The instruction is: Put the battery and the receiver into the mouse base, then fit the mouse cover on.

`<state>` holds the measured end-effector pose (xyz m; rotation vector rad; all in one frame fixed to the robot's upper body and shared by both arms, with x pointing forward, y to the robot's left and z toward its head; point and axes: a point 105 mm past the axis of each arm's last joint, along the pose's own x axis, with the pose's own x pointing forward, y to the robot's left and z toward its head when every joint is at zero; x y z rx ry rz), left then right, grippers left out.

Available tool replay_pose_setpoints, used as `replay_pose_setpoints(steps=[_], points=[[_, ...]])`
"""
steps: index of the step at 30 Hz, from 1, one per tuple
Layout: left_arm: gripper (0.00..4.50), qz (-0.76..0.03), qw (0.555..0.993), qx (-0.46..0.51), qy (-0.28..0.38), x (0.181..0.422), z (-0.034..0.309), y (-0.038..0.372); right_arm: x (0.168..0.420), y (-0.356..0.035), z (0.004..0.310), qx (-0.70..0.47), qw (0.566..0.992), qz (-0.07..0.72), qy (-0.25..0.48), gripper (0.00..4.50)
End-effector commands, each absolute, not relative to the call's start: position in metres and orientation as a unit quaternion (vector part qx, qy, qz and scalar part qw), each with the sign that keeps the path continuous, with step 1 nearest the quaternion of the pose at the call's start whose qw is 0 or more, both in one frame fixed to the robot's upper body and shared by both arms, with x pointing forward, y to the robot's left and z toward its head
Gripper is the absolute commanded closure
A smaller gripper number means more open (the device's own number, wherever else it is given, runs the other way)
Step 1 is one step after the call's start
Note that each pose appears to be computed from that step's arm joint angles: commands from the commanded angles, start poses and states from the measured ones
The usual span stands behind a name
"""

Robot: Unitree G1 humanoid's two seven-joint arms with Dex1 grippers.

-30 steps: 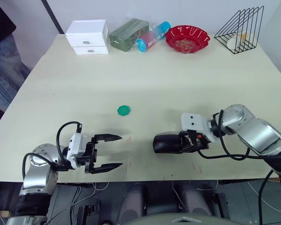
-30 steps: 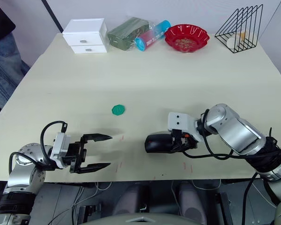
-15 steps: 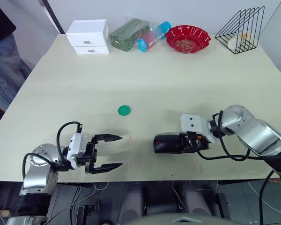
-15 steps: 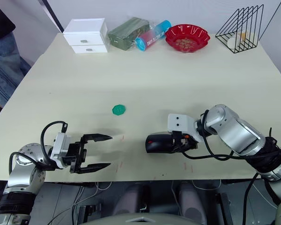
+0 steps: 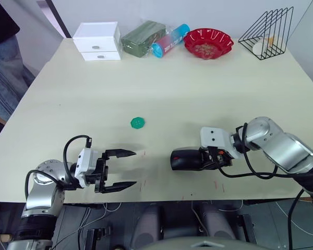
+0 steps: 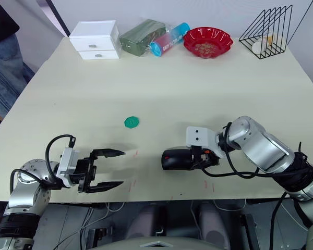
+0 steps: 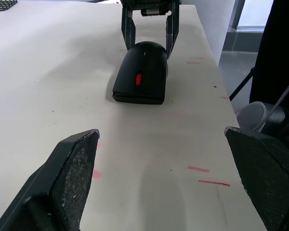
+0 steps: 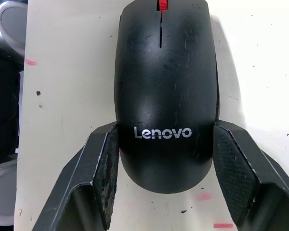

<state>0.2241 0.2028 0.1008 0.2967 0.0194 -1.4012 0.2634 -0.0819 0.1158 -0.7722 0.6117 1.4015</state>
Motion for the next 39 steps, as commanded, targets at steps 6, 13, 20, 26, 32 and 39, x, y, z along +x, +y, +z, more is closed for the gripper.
replay_pose_setpoints(steps=[6, 13, 20, 26, 32, 39], points=[[0.0, -0.656, 0.739, 0.154, -0.002, 0.221, 0.106, 0.2, 0.261, -0.081, 0.11, -0.341, 0.653, 0.62, 0.27, 0.2], [0.0, -0.657, 0.738, 0.155, -0.002, 0.222, 0.106, 0.2, 0.263, -0.082, 0.11, -0.34, 0.656, 0.618, 0.269, 0.2], [0.0, -0.658, 0.737, 0.156, -0.003, 0.222, 0.106, 0.199, 0.265, -0.08, 0.116, -0.345, 0.657, 0.618, 0.26, 0.2], [0.0, -0.658, 0.737, 0.157, -0.002, 0.223, 0.106, 0.199, 0.264, -0.078, 0.121, -0.342, 0.656, 0.624, 0.252, 0.2], [0.0, -0.659, 0.736, 0.157, -0.002, 0.222, 0.106, 0.2, 0.262, -0.079, 0.123, -0.344, 0.654, 0.627, 0.248, 0.2], [0.0, -0.659, 0.735, 0.157, -0.003, 0.223, 0.107, 0.199, 0.26, -0.078, 0.127, -0.341, 0.652, 0.632, 0.242, 0.2]])
